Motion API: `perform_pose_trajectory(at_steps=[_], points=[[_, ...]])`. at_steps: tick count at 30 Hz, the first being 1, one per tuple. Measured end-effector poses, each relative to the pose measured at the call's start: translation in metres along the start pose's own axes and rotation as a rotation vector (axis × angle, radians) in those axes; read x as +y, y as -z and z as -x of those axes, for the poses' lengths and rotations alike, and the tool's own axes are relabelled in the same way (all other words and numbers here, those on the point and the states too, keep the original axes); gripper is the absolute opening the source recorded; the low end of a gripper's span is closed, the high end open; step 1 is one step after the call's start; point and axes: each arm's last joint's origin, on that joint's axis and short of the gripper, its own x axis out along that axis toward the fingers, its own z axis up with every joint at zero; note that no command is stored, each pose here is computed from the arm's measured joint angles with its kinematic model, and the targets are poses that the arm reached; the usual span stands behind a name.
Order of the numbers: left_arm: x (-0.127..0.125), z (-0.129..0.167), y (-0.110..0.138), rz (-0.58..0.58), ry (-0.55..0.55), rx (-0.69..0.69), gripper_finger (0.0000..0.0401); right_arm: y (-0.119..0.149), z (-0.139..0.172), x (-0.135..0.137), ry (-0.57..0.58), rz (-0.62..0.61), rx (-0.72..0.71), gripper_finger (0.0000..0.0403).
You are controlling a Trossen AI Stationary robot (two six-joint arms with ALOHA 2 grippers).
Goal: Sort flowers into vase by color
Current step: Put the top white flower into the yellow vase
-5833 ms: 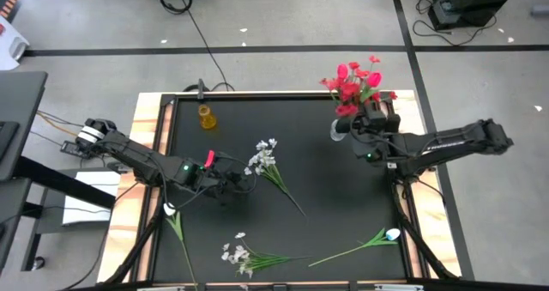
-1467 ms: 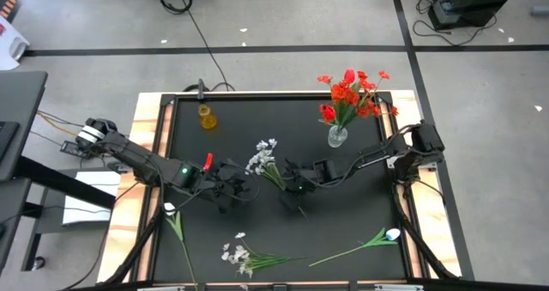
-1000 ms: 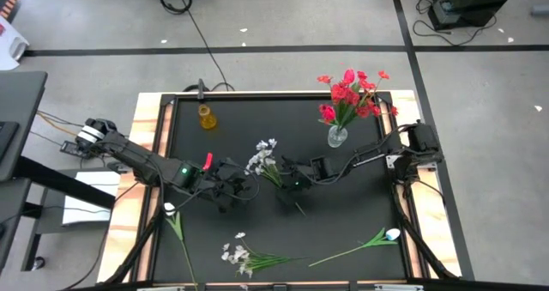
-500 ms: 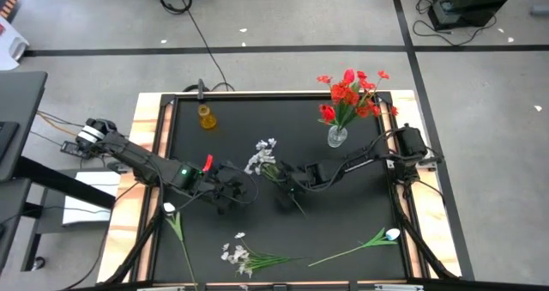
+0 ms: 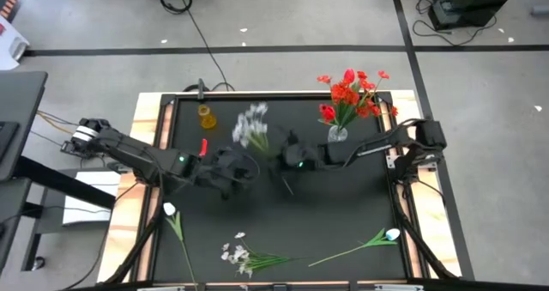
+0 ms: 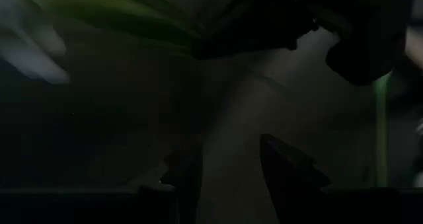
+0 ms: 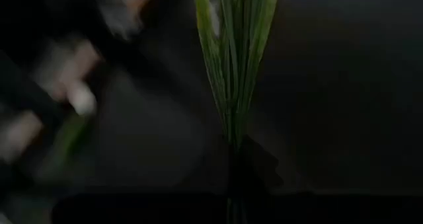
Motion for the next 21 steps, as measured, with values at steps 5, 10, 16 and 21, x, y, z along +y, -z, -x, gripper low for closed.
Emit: perform_pose_trajectory(at_steps=[5,10,16,21], points=[[0.007,0.028,-0.027,0.036,0.048,-0.178,0.0187,-0.047,0.022,0.008,-0.13,-0.015,-0.248,0.0021],[0.017,0.052,-0.059,0.023,0.121,-0.361,0.024,-0.084,0.044,0.02,-0.409,0.088,-0.429,0.0032],[0.018,0.072,-0.089,-0.03,0.237,-0.578,0.0264,-0.098,0.049,0.023,-0.59,0.188,-0.502,0.0025],[0.025,0.071,-0.1,-0.026,0.235,-0.616,0.0259,-0.097,0.05,0.025,-0.631,0.263,-0.5,0.0026]])
